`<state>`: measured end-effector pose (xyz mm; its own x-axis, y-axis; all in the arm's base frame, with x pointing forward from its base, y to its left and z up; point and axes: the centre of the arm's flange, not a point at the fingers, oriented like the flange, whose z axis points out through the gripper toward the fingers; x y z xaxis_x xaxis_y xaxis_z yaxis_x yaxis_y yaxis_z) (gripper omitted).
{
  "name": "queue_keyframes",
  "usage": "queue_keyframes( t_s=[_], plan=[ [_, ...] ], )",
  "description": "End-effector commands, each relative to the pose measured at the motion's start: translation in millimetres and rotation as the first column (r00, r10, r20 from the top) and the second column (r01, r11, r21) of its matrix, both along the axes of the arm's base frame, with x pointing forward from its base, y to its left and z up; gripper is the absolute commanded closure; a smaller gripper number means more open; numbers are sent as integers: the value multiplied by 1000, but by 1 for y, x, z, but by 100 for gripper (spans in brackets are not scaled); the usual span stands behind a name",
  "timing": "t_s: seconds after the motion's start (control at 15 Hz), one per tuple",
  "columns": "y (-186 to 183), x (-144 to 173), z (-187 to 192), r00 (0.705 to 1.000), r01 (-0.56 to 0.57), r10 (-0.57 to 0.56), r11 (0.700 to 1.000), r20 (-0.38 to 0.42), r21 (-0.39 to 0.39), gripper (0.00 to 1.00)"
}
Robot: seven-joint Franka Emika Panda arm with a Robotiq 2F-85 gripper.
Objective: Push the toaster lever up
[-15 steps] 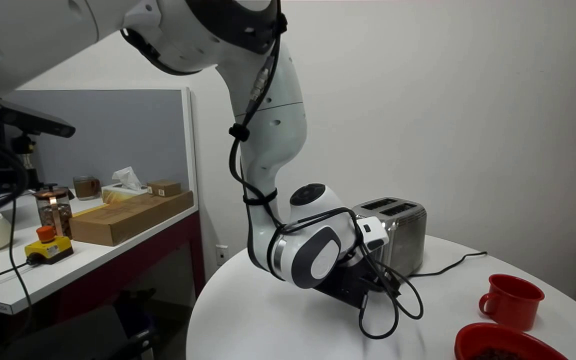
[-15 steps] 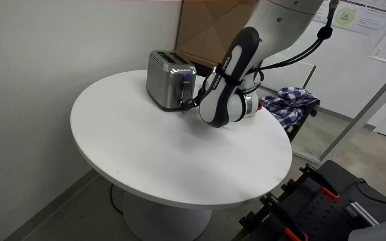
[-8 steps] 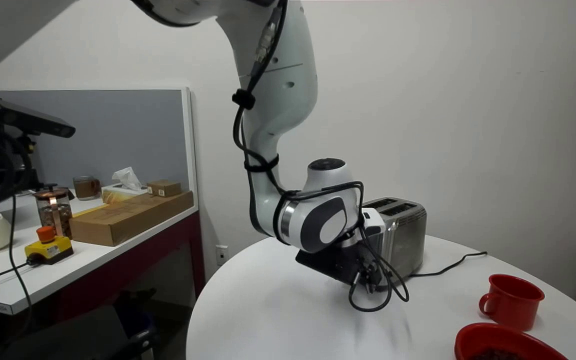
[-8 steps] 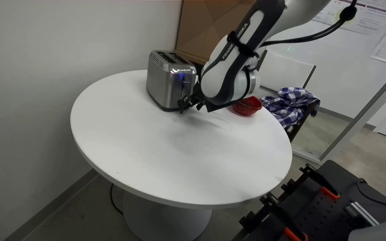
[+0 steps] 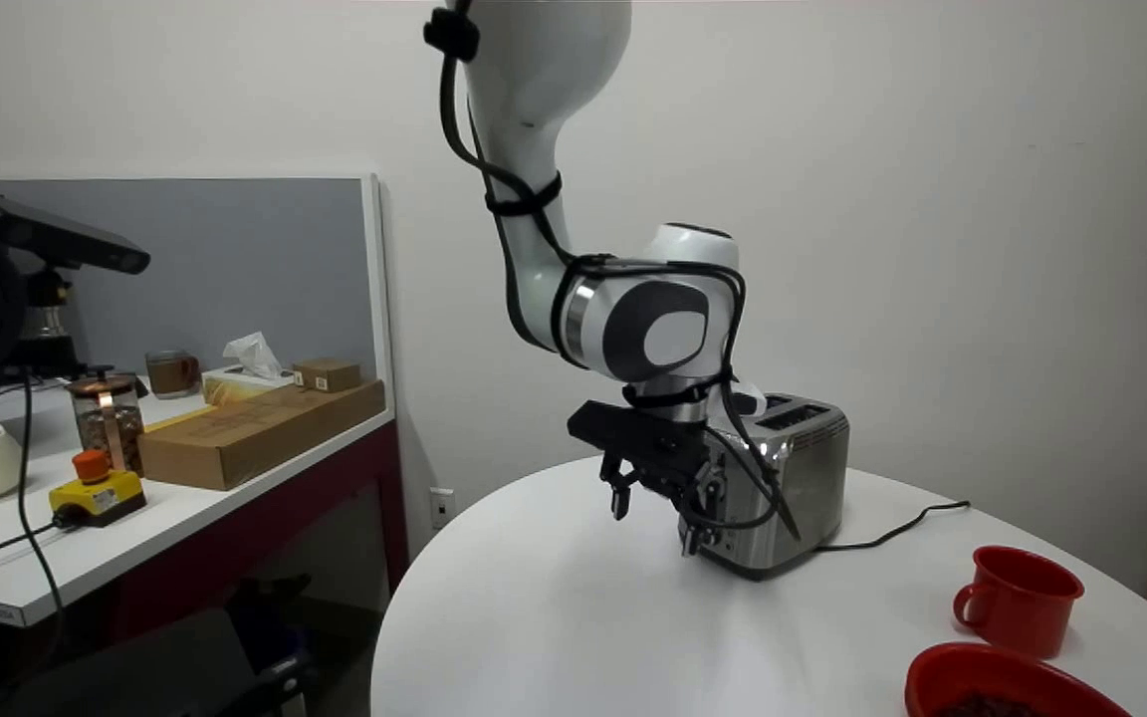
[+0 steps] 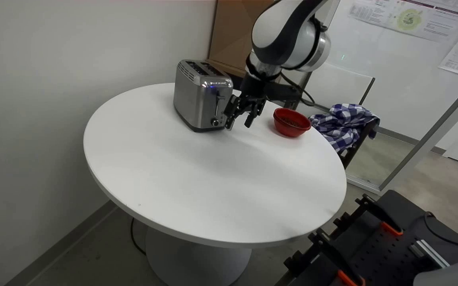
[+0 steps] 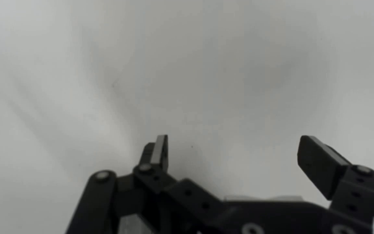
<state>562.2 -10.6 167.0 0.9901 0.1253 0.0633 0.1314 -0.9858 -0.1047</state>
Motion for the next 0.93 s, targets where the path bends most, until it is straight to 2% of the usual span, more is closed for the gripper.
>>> queue_keyframes(
  t_s=[0.0,0.27,0.53,0.73,0.8,0.87],
  plan=[
    [-1,-24,47,999,-19,18,999,-42,-40,0],
    [4,-49,97,999,-43,45,995,11,-93,0],
    [8,-68,142,997,-56,61,993,42,-107,0],
    [5,-75,162,999,-37,40,994,34,-104,0],
    [9,-60,145,998,-36,41,993,45,-109,0],
    [7,-63,152,998,-33,38,993,45,-110,0]
  ],
)
